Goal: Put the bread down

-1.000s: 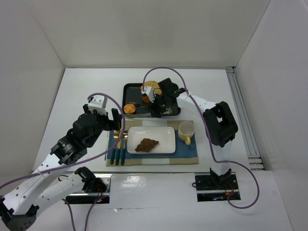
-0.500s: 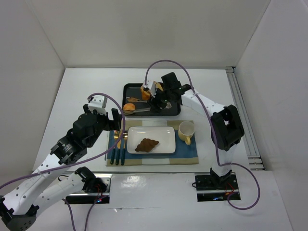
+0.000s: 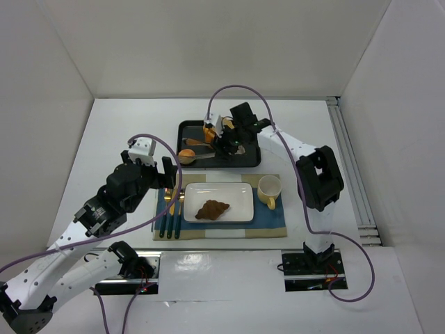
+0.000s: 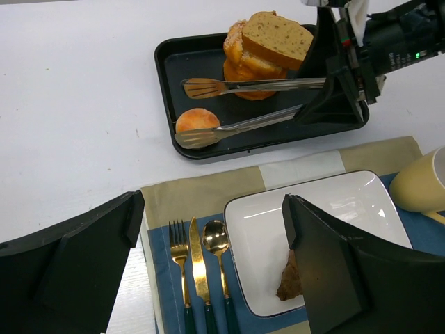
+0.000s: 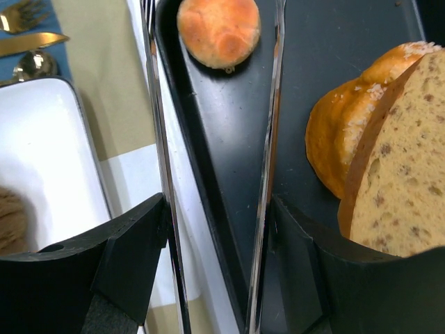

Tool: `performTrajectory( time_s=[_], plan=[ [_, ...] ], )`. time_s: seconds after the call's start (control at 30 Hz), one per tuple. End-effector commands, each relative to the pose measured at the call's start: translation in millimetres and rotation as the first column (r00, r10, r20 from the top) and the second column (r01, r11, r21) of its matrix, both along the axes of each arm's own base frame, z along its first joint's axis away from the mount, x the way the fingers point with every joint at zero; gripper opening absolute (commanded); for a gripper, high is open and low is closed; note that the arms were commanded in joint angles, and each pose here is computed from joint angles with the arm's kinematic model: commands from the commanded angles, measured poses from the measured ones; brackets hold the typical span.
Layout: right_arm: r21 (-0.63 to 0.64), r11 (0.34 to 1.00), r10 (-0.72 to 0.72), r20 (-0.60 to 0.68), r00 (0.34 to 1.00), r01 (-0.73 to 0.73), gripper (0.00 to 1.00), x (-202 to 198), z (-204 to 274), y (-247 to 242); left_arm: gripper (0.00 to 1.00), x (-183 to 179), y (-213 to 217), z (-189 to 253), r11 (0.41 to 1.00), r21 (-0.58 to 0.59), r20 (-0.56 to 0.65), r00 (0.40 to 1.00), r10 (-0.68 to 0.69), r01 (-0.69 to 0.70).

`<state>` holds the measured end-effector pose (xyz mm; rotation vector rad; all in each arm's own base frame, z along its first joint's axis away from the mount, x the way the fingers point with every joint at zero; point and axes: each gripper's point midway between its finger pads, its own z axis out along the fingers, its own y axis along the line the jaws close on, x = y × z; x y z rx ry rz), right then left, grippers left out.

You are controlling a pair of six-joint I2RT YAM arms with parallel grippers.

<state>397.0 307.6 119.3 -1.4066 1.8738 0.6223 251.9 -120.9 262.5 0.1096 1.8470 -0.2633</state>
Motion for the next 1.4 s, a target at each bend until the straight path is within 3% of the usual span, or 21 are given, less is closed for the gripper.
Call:
performTrajectory(
  time_s=[0.0,0.37,0.5,0.63,0.83,1.07,1.37],
  plan=[
    [0.029,1.0,-0.009,0.036,0.999,0.008,0.67,18,12,8,1.0,2,-3,9,1.0,-0.025,0.032,0.999,-0.004,0.005],
    [-0.035,0.995,-0.096,0.048,0.994,0.098,0.63,34,-10,-7,1.0,2,-3,9,1.0,-0.025,0.032,0.999,-0.004,0.005],
    [-0.073,0.993,-0.096,-0.009,0.995,0.095,0.53,30,-23,-9,1.0,2,-3,9,1.0,-0.025,0.032,0.999,-0.004,0.005],
    [-0.094,0.992,-0.084,-0.043,0.996,0.08,0.34,23,-29,-11,1.0,2,-3,9,1.0,-0.025,0.032,0.999,-0.004,0.005],
    [-0.074,0.994,-0.084,-0.012,0.996,0.083,0.21,19,-9,-14,1.0,2,-3,9,1.0,-0.025,0.032,0.999,-0.004,0.005],
    [0.033,0.998,-0.055,0.075,0.996,0.053,0.19,-12,54,-24,1.0,2,-3,9,1.0,-0.025,0.032,0.999,-0.004,0.005],
    [0.055,0.998,0.032,0.059,0.998,-0.035,0.19,-99,74,-61,1.0,2,-3,9,1.0,-0.025,0.032,0.999,-0.004,0.005]
  ],
)
